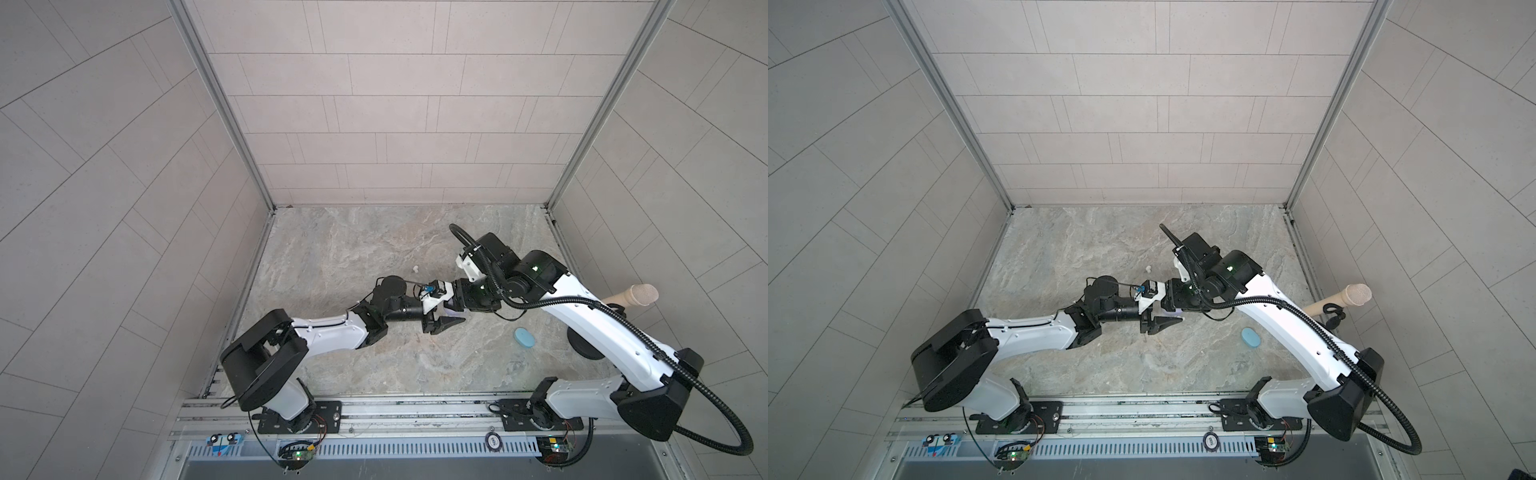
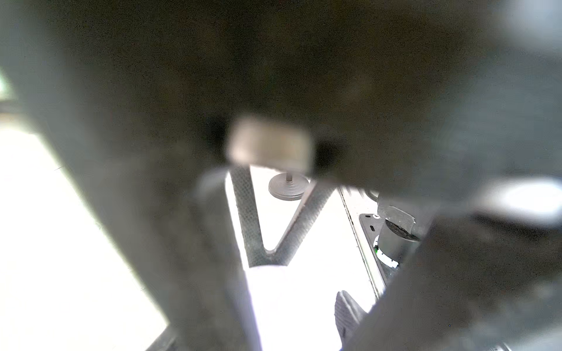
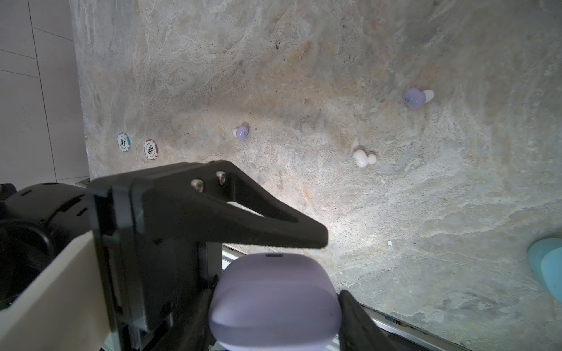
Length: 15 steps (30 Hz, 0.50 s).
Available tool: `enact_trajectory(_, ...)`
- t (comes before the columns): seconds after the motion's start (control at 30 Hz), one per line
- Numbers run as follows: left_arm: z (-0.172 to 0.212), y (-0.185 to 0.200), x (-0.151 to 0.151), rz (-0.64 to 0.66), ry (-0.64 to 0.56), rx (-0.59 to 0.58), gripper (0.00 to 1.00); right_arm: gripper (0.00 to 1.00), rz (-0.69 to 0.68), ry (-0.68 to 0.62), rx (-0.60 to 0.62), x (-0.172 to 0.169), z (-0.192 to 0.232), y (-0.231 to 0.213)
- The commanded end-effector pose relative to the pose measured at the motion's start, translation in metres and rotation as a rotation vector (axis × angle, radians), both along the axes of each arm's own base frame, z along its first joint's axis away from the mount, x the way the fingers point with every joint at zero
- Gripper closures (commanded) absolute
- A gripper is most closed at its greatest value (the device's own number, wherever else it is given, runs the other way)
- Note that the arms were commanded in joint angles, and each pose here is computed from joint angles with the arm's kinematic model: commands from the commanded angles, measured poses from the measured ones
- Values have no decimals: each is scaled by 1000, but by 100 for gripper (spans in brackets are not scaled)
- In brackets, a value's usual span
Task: Insert the wireless bluetooth earbuds into the charging case
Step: 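Close the left gripper on the lilac case held by the right gripper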
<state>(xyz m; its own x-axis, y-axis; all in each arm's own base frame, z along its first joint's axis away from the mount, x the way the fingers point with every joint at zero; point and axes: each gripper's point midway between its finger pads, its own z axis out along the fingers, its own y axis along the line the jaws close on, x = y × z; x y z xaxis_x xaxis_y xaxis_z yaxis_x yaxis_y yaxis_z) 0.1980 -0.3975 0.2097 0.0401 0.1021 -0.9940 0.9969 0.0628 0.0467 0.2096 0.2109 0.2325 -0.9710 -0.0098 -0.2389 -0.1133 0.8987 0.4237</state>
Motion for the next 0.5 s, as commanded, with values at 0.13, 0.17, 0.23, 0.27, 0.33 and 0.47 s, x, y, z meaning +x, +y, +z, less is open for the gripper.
enact_trajectory(0.13,-14,-1,-6,-29,19,50,33,42,18,-58,144,2,31,19)
enact_trajectory(0.17,-14,-2,-6,-31,20,51,34,42,17,-61,147,2,32,20)
enact_trajectory(0.23,-17,-2,-6,-35,25,55,36,42,16,-65,147,2,34,19)
enact_trajectory(0.27,-16,-2,-7,-36,24,55,37,42,17,-70,150,3,35,19)
enact_trajectory(0.33,-18,-2,-7,-39,25,59,38,42,16,-70,153,3,36,19)
enact_trajectory(0.47,-19,-2,-7,-39,24,70,41,42,19,-67,160,2,37,21)
